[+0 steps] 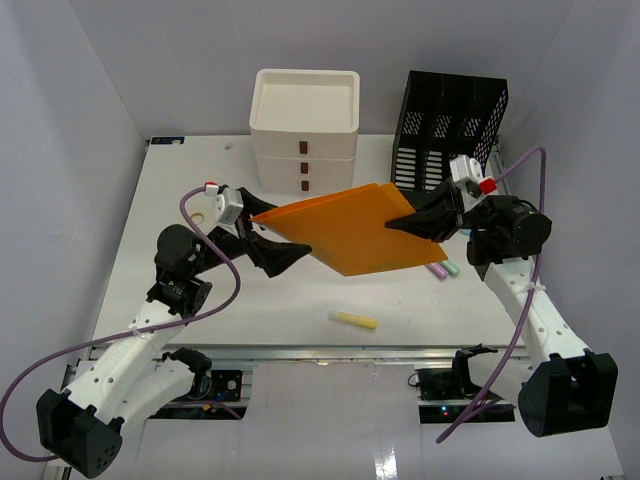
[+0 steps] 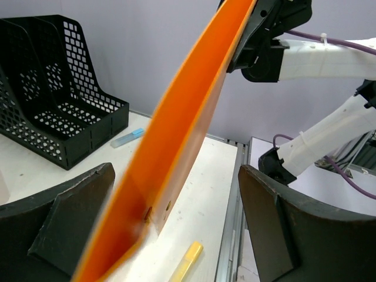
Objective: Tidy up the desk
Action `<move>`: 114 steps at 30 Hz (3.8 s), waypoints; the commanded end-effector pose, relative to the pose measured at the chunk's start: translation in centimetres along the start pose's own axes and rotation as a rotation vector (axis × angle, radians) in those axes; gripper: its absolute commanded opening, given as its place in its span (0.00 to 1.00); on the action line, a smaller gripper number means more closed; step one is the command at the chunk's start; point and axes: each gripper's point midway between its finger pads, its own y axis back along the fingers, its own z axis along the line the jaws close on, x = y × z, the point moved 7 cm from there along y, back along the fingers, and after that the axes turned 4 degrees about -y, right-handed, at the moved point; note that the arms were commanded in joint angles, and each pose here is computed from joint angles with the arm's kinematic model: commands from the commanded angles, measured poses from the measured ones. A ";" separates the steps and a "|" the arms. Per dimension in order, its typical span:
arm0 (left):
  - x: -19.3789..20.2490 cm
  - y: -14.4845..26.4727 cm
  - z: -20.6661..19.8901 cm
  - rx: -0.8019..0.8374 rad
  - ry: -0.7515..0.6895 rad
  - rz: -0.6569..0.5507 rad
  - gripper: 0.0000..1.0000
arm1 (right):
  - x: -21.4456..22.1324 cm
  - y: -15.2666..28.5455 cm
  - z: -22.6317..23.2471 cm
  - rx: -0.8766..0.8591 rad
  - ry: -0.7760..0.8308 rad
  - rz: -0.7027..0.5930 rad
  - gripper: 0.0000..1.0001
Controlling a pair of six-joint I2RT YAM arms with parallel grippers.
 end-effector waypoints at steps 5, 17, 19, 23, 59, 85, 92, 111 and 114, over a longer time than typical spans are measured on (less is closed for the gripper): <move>-1.0 0.2 0.1 -0.041 -0.051 0.008 0.87 | -1.9 0.2 -1.3 0.076 0.104 -0.034 0.08; 0.3 -1.2 -0.2 0.154 -0.006 0.014 0.57 | -0.7 -0.1 -1.1 0.079 0.036 -0.034 0.08; 0.4 -1.2 -0.2 0.160 -0.019 -0.023 0.40 | -1.1 -0.2 -1.1 0.083 0.039 -0.054 0.08; 0.0 -1.3 -0.3 0.163 -0.039 -0.091 0.02 | -1.3 -0.2 -1.2 0.088 0.019 -0.064 0.08; -7.3 -20.2 13.2 -0.399 -0.109 -0.265 0.00 | 14.0 16.6 1.3 1.482 0.007 0.307 0.68; -8.4 -23.5 16.6 -0.678 -0.103 -0.474 0.00 | 14.0 16.8 1.4 1.480 0.020 0.294 0.26; -6.8 -24.7 17.3 -0.669 -0.060 -0.431 0.00 | 14.1 16.8 1.4 1.481 0.021 0.295 0.25; -0.1 -28.2 18.9 -0.737 -0.052 -0.235 0.00 | 13.9 16.9 1.4 1.493 0.026 0.290 0.24; 0.3 -28.8 18.7 -0.740 -0.080 -0.218 0.00 | 13.9 16.9 1.4 1.496 0.026 0.289 0.24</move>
